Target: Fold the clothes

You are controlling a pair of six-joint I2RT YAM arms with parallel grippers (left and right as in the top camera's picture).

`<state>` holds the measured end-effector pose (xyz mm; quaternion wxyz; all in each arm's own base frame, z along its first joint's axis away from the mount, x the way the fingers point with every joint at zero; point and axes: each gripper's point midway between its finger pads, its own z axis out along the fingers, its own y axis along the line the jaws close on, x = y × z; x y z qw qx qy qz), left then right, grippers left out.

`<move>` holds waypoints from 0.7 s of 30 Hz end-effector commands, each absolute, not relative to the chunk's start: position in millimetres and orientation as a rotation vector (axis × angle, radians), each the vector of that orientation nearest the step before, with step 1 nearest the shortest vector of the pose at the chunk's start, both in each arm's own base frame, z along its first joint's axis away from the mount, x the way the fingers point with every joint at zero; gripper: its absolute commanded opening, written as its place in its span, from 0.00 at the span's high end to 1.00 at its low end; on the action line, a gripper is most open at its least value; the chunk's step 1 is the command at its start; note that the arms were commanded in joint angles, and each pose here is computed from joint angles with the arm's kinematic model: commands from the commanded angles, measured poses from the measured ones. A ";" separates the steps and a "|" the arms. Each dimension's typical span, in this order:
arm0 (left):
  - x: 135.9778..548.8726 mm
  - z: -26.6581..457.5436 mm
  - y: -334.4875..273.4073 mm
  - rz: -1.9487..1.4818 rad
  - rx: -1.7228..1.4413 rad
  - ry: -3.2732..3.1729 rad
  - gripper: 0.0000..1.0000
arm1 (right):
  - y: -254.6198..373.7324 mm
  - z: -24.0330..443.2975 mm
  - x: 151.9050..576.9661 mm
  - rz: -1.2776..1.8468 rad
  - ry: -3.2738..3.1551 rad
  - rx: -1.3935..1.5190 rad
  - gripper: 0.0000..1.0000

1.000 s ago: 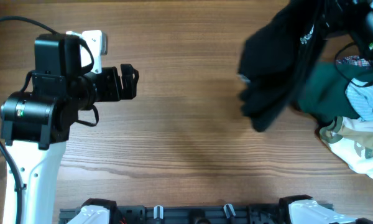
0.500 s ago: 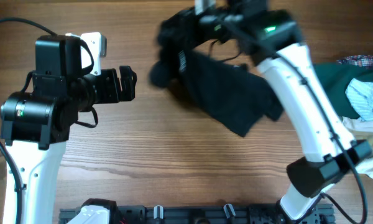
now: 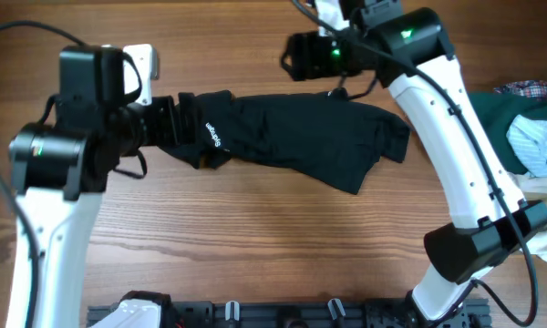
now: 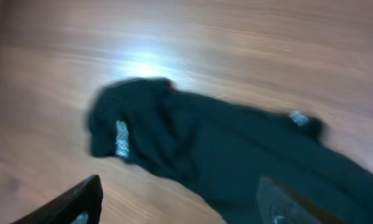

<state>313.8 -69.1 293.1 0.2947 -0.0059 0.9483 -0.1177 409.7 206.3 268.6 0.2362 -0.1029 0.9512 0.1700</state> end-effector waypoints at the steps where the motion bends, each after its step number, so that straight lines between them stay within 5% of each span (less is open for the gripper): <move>1: 335.2 264.0 -70.1 -0.296 -0.048 2.614 0.00 | 159.6 247.3 404.4 0.272 2.725 -0.098 0.15; 12: 350.7 240.1 -72.3 -0.293 -0.079 2.674 0.00 | 98.8 99.8 345.6 0.276 3.137 0.217 0.21; 21: 349.4 239.4 -72.1 -0.292 -0.080 2.680 0.00 | 84.7 37.6 348.6 0.220 3.075 0.184 0.26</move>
